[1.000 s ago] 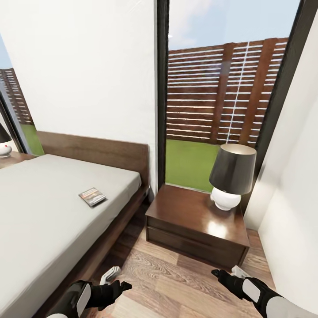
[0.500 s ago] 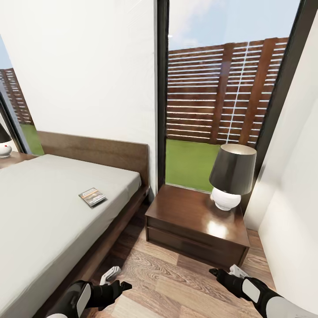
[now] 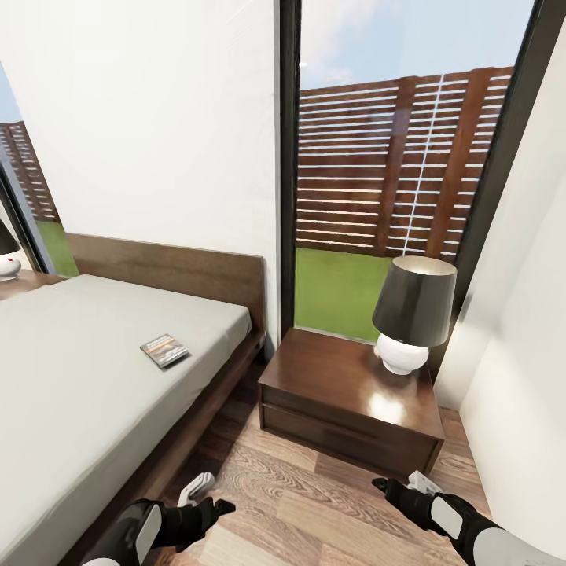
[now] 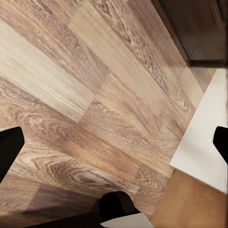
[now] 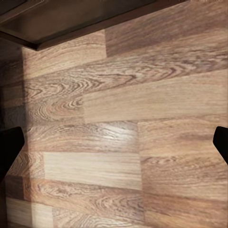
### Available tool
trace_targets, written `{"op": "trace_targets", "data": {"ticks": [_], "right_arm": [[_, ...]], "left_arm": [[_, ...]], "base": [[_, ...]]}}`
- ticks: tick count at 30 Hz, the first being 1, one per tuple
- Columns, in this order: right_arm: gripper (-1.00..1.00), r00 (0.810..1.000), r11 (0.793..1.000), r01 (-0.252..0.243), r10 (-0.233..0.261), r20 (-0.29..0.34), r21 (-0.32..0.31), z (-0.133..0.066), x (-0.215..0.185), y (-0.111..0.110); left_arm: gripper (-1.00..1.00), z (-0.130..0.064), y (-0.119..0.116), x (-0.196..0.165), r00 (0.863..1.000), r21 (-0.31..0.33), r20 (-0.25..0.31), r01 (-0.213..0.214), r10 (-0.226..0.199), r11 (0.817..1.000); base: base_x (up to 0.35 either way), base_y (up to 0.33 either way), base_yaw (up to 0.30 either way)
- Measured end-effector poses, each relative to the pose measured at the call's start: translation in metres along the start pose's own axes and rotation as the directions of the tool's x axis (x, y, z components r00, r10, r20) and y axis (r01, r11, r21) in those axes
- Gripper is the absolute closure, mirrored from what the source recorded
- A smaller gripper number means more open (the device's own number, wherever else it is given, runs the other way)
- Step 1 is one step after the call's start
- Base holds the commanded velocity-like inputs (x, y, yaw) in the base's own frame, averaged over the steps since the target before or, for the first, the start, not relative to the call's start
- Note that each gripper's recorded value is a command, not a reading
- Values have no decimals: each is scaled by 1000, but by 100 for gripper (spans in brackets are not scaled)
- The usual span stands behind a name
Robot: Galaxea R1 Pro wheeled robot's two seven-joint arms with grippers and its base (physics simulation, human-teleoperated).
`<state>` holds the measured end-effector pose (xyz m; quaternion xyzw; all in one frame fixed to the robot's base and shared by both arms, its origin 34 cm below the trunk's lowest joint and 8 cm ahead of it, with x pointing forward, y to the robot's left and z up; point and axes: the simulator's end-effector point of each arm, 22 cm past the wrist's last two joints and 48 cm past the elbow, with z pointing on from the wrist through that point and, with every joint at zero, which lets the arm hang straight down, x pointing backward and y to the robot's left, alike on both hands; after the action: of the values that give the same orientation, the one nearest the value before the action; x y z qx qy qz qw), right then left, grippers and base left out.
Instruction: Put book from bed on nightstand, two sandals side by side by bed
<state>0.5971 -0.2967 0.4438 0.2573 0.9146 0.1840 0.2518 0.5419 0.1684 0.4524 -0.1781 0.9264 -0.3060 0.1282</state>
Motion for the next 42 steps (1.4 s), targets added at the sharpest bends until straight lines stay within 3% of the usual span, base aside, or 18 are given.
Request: {"op": "trace_targets", "data": {"ticks": [17,26,35,42], "right_arm": [[-100,1000,1000,-3,3,-2,-2,0,1,0],[-100,1000,1000,-1,1,-9,-4,0,2,2],[-100,1000,1000,-3,3,-11,-5,1,3,2],[-100,1000,1000,-3,3,-10,-4,1,3,3]], "left_arm": [[-100,-17,-16,-29,992,153,73,91,-103,984],[-100,-39,-61,-56,991,232,-2,131,-134,964],[-100,-79,-127,-119,989,389,59,102,-135,916],[-100,-117,-173,-178,984,458,141,29,-105,889]], "base": [[0,0,0],[0,0,0],[0,0,0],[0,0,0]]}}
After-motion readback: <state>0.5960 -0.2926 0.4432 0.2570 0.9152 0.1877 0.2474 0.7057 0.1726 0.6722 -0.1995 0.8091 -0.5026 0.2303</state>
